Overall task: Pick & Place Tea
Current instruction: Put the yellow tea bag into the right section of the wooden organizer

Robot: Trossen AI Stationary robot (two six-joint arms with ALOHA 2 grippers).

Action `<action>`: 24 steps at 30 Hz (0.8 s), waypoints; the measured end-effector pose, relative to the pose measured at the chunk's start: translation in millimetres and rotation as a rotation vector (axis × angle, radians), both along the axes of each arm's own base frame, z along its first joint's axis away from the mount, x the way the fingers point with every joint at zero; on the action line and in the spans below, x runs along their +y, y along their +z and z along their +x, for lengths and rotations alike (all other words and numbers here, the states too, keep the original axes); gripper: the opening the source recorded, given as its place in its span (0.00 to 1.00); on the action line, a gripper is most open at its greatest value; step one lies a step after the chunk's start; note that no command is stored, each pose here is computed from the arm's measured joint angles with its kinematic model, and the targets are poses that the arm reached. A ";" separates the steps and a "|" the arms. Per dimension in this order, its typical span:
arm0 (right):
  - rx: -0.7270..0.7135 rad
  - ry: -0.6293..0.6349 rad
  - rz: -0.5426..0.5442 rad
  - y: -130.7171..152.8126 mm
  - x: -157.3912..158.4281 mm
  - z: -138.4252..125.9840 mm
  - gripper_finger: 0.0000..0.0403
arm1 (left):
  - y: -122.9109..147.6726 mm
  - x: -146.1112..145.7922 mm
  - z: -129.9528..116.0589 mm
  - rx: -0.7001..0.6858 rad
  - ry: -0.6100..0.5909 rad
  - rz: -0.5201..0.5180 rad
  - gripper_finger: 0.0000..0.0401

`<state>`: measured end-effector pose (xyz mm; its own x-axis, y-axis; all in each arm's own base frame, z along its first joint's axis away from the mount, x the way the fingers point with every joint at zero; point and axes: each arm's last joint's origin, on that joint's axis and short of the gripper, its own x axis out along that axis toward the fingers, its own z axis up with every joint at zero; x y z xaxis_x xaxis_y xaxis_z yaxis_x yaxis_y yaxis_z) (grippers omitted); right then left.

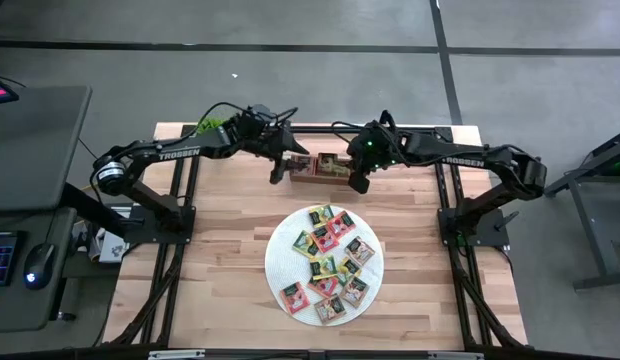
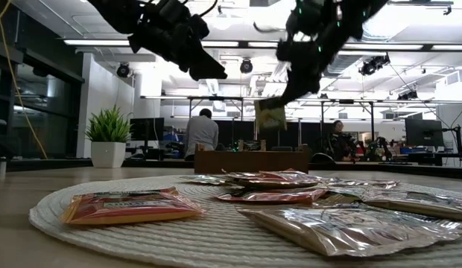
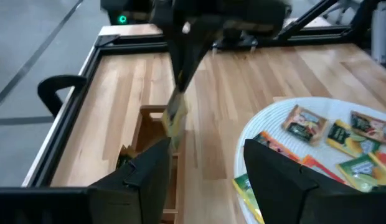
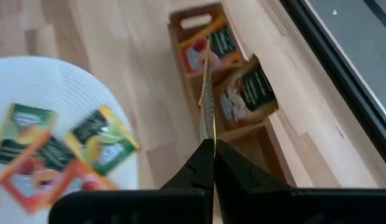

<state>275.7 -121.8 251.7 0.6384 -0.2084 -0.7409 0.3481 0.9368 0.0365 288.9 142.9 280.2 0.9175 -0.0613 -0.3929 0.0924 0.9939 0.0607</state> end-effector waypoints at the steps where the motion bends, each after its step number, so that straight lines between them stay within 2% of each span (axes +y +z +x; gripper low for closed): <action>1: -0.004 -0.002 0.000 -5.2 -3.0 -2.1 0.00 | 0.1 1.4 -0.9 -0.004 -0.008 -0.006 0.50; 12: 0.009 -0.036 -0.005 -41.9 -28.1 -27.6 0.00 | -0.2 1.7 -2.1 -0.011 -0.055 -0.012 0.50; 24: 0.025 -0.021 -0.034 -45.3 -35.7 -34.2 0.00 | -0.3 1.5 -2.2 -0.011 -0.060 -0.016 0.50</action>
